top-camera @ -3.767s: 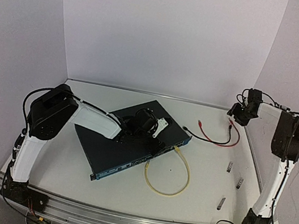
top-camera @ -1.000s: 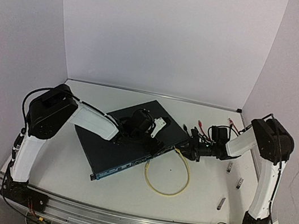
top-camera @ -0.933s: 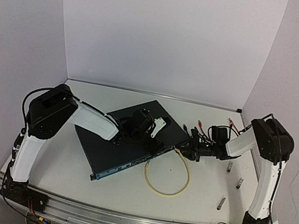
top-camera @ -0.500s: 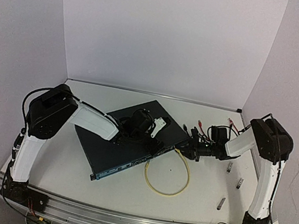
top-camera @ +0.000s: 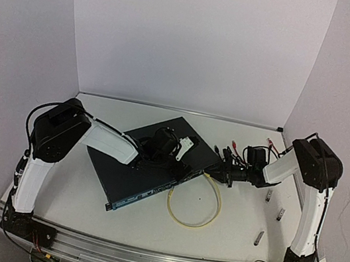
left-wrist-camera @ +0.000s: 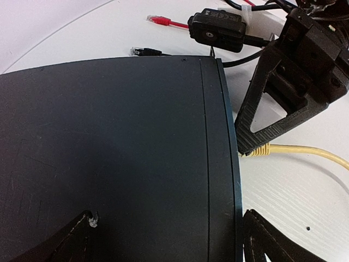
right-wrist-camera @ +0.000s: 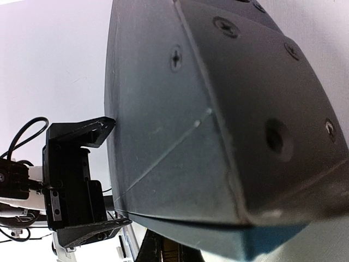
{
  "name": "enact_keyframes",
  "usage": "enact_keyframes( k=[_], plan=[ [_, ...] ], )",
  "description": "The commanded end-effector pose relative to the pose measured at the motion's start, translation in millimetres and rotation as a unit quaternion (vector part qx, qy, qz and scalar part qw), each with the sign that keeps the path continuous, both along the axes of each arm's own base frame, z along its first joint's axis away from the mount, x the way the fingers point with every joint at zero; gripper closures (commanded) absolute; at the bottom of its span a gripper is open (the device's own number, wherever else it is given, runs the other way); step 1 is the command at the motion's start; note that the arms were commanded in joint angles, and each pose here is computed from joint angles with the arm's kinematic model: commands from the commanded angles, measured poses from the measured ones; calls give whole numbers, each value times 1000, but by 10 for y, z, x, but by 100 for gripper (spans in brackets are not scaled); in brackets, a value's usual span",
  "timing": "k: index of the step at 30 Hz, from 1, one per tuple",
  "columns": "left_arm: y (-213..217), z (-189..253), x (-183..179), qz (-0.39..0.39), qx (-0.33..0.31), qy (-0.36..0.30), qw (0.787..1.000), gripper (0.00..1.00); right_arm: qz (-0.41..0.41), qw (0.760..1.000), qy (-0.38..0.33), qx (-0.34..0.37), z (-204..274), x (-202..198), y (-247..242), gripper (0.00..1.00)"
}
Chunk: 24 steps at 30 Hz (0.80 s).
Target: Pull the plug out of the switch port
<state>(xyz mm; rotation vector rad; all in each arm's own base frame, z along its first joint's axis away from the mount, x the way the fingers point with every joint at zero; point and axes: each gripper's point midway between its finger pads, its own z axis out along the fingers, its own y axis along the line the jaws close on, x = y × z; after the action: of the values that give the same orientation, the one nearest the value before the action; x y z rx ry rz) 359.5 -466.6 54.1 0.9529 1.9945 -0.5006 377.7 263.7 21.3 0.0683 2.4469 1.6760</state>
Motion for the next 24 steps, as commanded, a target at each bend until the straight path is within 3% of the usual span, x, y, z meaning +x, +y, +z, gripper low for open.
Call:
enact_keyframes(
  k=[1,14,24],
  plan=[
    [897,-1106,-162,89,149,137,975,9,-21,991,116,-67,-650,-384,-23,100],
    [1003,-1223,-157,114,163,149,969,9,-6,989,116,-87,-803,-711,-149,100],
    [1108,-1300,-152,124,180,155,963,9,-27,992,116,-41,-576,-744,-140,100]
  ],
)
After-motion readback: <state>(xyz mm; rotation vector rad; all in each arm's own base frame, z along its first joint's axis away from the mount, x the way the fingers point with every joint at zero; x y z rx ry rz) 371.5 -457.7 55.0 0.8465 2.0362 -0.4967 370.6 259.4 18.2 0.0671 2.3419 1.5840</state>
